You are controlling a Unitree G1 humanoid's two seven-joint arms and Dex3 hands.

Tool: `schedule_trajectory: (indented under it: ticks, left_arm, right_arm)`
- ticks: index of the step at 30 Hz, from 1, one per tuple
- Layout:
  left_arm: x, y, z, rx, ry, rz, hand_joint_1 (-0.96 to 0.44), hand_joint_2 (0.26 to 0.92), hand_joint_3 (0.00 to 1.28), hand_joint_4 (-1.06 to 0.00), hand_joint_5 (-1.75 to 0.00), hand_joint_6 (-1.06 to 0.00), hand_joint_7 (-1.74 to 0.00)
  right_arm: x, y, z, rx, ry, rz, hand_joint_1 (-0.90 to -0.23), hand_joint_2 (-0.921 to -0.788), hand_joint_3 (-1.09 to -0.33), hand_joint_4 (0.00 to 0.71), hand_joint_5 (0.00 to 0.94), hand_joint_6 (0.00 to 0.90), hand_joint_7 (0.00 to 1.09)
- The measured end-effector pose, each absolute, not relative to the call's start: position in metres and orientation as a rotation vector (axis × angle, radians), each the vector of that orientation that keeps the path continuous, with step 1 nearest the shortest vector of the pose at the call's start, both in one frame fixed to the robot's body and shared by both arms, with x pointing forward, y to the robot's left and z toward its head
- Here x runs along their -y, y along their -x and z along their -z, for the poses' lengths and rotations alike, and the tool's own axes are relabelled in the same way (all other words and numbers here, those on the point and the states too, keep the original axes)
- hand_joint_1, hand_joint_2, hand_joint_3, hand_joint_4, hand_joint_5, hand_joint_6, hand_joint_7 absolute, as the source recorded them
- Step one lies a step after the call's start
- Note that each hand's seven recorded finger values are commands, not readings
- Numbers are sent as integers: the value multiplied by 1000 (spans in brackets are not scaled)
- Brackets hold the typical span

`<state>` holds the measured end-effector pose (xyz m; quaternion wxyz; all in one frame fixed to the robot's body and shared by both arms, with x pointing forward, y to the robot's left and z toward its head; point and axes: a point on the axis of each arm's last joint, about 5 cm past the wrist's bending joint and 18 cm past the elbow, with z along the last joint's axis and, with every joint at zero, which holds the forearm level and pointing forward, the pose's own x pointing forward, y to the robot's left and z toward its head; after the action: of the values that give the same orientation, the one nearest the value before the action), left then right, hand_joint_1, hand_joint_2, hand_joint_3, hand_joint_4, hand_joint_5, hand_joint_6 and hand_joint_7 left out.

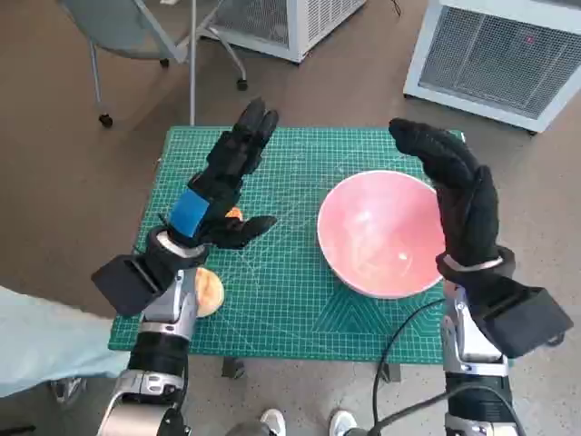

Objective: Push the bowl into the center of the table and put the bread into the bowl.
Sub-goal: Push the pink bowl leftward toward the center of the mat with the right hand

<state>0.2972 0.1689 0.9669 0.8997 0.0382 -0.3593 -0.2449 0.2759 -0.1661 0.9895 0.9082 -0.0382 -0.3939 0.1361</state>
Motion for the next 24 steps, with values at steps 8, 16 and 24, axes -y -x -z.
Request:
schedule_trajectory:
  ticks: [8, 16, 24]
  left_arm:
    - [-169, -297, -967, 743, -79, 507, -594, 921, 292, 1, 1, -41, -17]
    - [-169, -297, -967, 743, -79, 507, -596, 921, 291, 0, 0, -46, -20]
    - [-169, -297, -967, 743, -79, 507, -598, 921, 293, -1, 0, -47, -20]
  right_arm:
    - [167, -276, -989, 812, 79, -279, -728, -921, -757, 125, 1, -1, 426]
    - [167, -276, -989, 813, 79, -282, -728, -921, -757, 124, 0, -1, 426]
    - [168, -276, -990, 813, 78, -282, -727, -921, -757, 127, 1, -1, 428]
